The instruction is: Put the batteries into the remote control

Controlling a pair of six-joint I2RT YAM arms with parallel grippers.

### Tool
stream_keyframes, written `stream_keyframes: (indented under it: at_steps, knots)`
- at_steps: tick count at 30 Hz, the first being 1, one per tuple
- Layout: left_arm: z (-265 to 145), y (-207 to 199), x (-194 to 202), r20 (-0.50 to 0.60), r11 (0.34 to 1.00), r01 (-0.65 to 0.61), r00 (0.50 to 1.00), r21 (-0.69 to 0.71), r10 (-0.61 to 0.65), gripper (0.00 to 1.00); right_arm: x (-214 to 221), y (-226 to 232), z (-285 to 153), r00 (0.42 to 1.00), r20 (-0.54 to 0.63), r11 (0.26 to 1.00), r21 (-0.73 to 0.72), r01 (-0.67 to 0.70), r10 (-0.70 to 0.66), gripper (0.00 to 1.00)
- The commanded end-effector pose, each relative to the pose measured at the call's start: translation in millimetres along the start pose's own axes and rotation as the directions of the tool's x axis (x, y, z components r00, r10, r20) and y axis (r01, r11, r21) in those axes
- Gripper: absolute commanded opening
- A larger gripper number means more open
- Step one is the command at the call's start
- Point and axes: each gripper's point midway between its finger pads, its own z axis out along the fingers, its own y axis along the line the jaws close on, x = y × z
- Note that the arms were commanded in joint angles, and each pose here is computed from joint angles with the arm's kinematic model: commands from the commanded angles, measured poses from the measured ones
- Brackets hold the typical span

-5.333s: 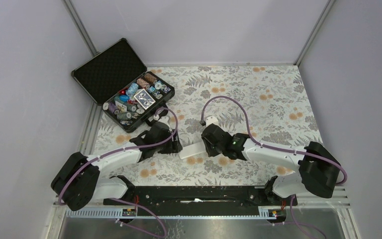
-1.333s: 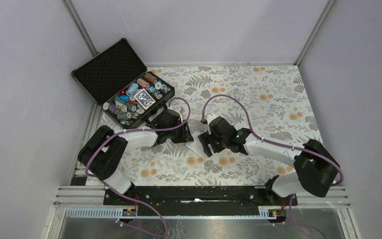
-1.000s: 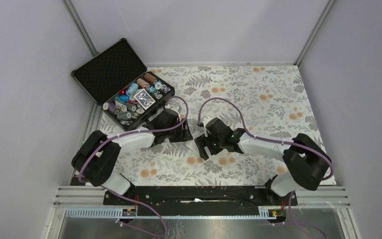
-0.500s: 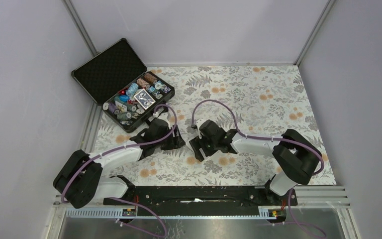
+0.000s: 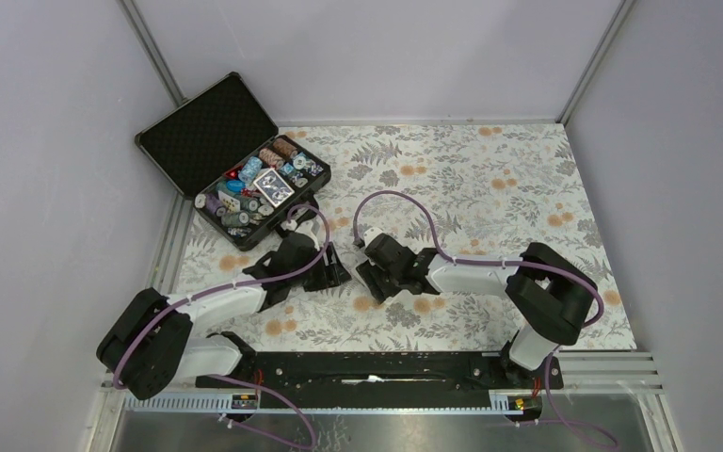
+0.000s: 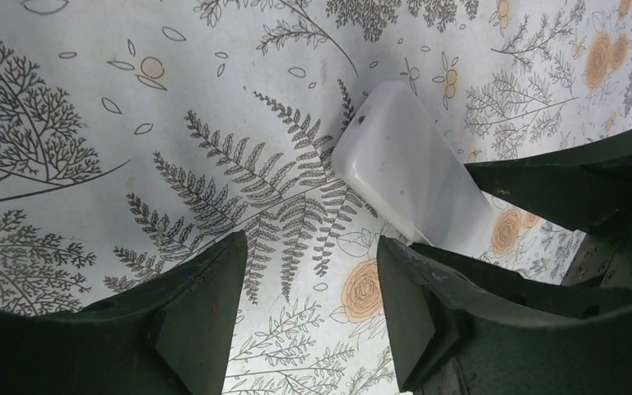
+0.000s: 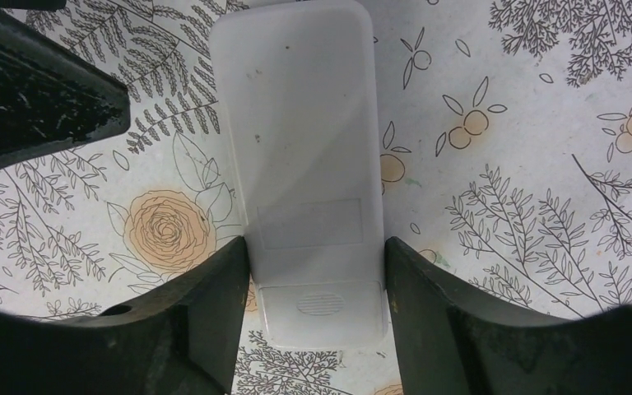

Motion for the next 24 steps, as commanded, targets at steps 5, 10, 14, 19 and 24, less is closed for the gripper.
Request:
stream_keyframes:
  at_steps: [5, 10, 14, 19, 24]
  knots:
    - [-7, -15, -9, 0.051, 0.997, 0.008, 0.999, 0.073, -0.012, 0.64, 30, -6, 0, 0.994, -0.109, 0.999, 0.046, -0.009, 0.014, 0.41]
    - [-11, -15, -10, 0.062, 0.997, 0.004, 0.998, 0.077, -0.009, 0.65, 22, -4, -7, 0.996, -0.078, 0.999, 0.037, -0.033, 0.036, 0.32]
    - [-14, -17, -11, 0.072, 0.996, -0.001, 0.997, 0.094, -0.006, 0.66, 15, -2, -14, 0.997, -0.047, 0.998, 0.026, -0.053, 0.054, 0.29]
    - [-19, -21, -13, 0.101, 0.991, -0.012, 0.995, 0.134, -0.002, 0.70, 5, 0, -30, 0.997, 0.003, 0.997, 0.004, -0.079, 0.079, 0.27]
    - [-26, -34, -18, 0.121, 0.976, -0.028, 0.993, 0.217, 0.002, 0.75, -3, -3, -48, 0.991, 0.055, 0.992, -0.035, -0.124, 0.125, 0.24]
